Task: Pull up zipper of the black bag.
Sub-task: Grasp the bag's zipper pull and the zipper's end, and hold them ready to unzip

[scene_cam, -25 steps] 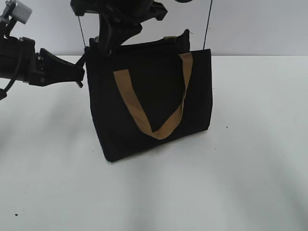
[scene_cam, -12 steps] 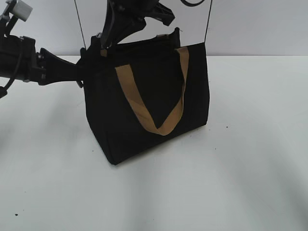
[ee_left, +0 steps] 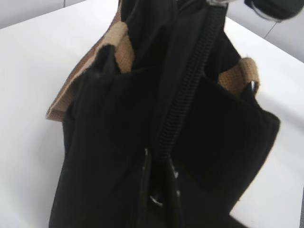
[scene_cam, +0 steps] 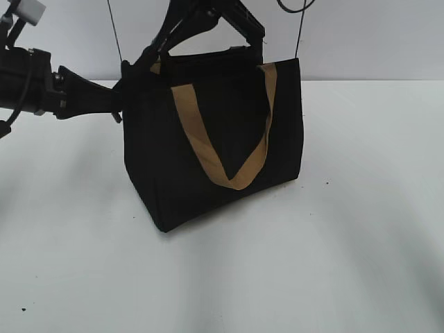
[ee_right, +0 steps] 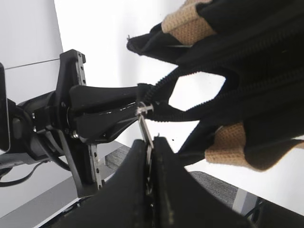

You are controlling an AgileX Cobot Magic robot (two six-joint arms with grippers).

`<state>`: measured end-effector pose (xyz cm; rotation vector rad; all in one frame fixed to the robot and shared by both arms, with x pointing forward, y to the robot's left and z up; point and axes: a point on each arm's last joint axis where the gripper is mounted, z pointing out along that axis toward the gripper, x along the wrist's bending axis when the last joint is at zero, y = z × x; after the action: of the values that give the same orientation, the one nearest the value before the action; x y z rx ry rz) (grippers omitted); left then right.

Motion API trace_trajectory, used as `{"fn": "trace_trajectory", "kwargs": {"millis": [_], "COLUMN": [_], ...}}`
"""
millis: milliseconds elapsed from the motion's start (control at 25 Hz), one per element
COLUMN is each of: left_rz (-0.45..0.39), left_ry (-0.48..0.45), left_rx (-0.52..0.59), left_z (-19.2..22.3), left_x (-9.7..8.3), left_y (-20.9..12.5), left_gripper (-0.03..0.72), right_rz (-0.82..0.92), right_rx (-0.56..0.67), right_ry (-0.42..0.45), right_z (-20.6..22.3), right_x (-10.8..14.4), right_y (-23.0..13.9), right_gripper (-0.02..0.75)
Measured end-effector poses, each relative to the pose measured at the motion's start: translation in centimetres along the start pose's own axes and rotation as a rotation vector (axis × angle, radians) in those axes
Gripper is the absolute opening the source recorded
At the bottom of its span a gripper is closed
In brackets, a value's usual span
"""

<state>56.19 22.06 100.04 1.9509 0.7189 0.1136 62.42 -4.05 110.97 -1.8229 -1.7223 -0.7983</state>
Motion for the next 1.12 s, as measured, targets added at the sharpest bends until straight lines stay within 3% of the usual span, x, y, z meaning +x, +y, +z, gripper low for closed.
{"fn": "trace_trajectory", "kwargs": {"millis": [280, 680, 880, 1120], "left_rz": [-0.048, -0.050, -0.062, -0.127], "left_ry": [0.000, 0.069, 0.104, 0.183], "left_rx": [0.048, 0.124, 0.164, 0.192], "left_z": [0.0, -1.1, -1.6, -3.0], "left_x": [0.0, -0.3, -0.5, 0.9], "left_y": [-0.4, -0.3, -0.2, -1.1], "left_gripper": [0.038, 0.037, 0.037, 0.036], "right_rz": [0.050, -0.012, -0.042, -0.068], "right_rx": [0.013, -0.039, -0.049, -0.101], "right_ry": [0.008, -0.103, -0.117, -0.181], "right_z": [0.4, 0.5, 0.3, -0.9], "right_x": [-0.3, -1.3, -1.6, -3.2], "right_y": [0.2, 0.8, 1.0, 2.3], "right_gripper": [-0.010, -0.010, -0.010, -0.010]}}
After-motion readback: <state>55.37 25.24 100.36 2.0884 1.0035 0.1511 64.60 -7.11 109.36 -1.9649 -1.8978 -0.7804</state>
